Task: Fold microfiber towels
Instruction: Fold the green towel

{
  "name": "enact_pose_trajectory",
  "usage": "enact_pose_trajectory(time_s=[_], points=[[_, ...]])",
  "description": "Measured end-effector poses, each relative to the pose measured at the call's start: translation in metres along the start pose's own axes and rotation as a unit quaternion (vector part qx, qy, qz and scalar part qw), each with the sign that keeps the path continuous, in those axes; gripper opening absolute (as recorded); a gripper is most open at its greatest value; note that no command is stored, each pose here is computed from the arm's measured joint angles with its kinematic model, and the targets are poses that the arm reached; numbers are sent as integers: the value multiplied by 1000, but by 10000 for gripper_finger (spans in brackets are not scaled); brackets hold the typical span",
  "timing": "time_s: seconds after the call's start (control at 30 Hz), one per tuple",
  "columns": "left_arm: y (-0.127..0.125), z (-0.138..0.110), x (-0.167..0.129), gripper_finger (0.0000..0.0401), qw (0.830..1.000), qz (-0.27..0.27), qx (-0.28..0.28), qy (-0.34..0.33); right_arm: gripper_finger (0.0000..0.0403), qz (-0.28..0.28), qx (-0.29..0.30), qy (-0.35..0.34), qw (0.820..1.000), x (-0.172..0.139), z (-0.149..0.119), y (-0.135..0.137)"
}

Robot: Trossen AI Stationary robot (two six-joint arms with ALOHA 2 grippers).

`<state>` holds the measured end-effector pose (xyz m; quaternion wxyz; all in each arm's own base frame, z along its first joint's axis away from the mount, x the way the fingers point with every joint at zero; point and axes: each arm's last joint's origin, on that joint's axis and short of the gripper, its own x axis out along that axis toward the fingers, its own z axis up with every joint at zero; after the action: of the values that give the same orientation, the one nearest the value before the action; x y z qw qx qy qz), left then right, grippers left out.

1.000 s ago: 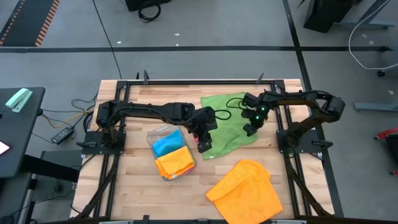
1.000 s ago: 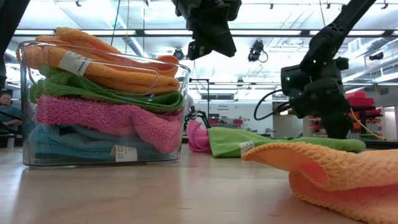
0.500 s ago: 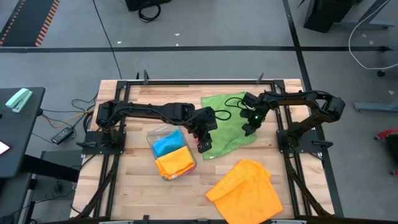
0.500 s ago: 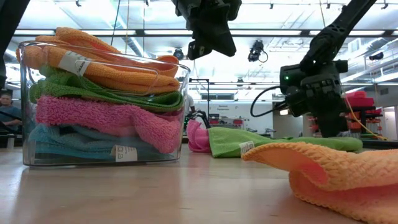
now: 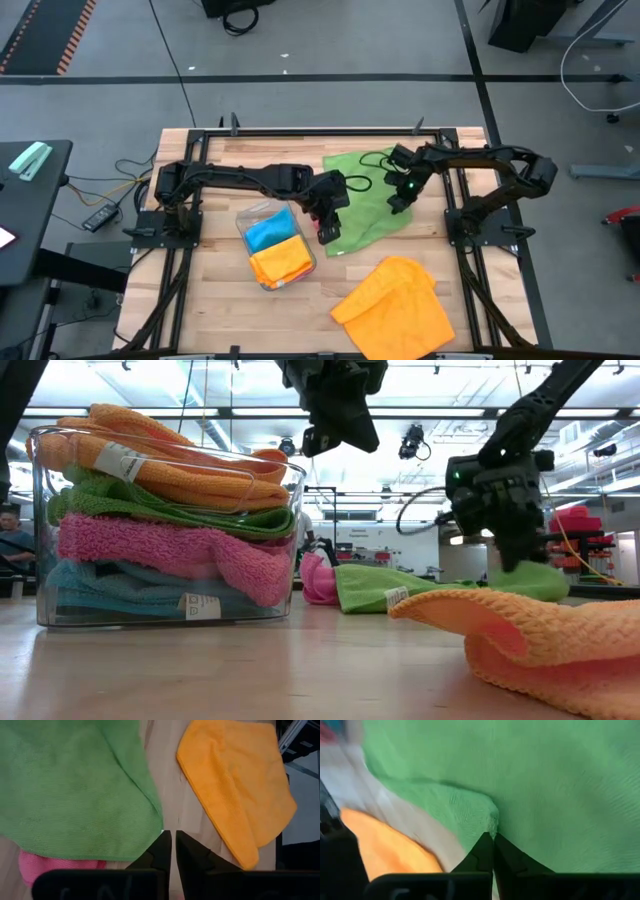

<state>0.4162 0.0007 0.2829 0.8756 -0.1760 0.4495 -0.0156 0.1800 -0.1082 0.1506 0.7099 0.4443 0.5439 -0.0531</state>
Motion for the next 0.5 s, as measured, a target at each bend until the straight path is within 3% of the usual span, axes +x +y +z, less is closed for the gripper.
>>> enact_pose_trajectory(time_s=[0.23, 0.5], points=[[8, 2, -2, 35, 1000, 6, -8, -3, 4, 6, 11, -60, 998, -34, 15, 10], [33, -6, 19, 125, 999, 42, -14, 5, 3, -28, 17, -109, 994, -79, 31, 21]])
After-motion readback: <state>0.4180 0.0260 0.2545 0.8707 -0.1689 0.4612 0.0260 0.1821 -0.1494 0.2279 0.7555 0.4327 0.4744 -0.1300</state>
